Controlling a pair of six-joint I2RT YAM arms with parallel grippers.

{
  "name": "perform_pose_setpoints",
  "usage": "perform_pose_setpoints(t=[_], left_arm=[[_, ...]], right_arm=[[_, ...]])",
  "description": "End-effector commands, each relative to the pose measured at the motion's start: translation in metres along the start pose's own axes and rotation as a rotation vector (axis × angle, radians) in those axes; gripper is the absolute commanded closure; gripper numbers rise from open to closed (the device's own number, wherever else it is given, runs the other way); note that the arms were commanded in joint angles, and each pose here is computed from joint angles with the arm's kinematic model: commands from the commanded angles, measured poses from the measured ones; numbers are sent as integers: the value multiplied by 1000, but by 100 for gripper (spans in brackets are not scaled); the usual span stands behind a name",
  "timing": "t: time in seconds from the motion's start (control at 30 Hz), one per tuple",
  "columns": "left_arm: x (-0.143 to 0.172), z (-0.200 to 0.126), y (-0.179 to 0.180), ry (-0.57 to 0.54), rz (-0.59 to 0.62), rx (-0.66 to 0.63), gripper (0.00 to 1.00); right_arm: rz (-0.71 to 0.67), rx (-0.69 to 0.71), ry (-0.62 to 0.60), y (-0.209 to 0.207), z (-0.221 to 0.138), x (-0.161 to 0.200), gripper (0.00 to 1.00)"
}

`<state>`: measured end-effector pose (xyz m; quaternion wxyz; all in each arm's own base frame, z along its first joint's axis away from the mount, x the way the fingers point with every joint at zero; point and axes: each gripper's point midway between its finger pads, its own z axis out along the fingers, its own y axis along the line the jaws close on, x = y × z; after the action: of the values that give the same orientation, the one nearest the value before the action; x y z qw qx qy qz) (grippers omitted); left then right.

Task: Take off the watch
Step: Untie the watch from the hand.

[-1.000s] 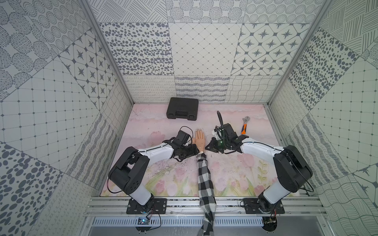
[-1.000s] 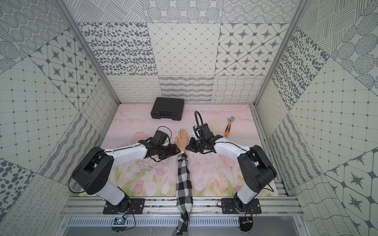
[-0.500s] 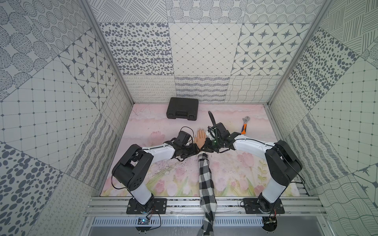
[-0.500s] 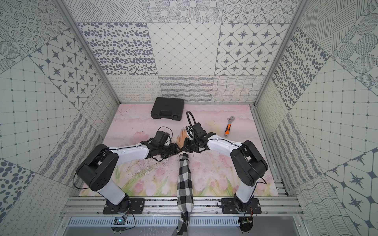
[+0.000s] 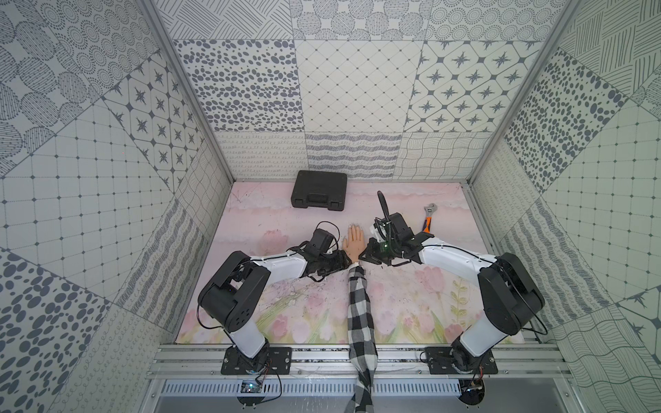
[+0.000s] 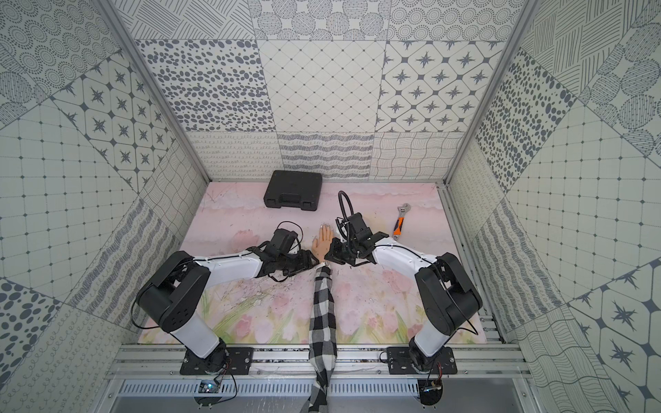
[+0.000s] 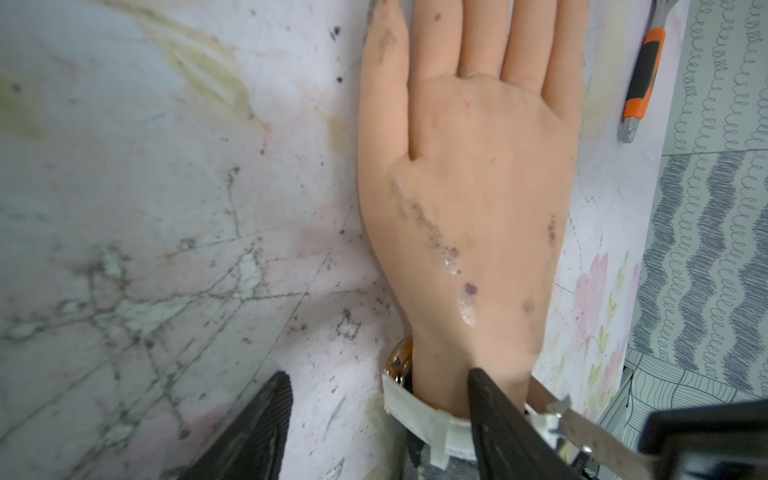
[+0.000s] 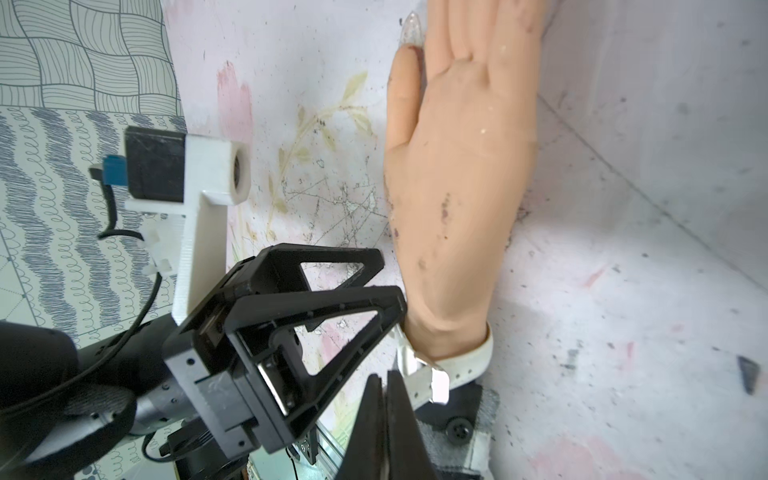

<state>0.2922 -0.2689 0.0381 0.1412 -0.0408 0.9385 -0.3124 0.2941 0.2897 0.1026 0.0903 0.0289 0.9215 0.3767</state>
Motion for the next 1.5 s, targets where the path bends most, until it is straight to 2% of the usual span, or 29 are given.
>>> perform_pose_setpoints(t=[0.0, 0.2, 0.67, 1.1, 1.47], left_arm=[[26, 2, 31, 90, -27, -127, 32], [17, -7, 19, 69, 1, -113, 31], [-12, -33, -40, 12, 69, 7, 27], [-3, -17, -65, 67, 107, 44, 27], [15, -2, -57, 117, 112, 17, 27]], right_arm=[[3, -42, -28, 4, -4, -2, 100], [21, -17, -25, -8, 0, 2, 100], [39, -22, -70, -13, -17, 1, 100], [41, -21, -77, -14, -20, 1, 100], [45, -15, -79, -16, -19, 0, 100]])
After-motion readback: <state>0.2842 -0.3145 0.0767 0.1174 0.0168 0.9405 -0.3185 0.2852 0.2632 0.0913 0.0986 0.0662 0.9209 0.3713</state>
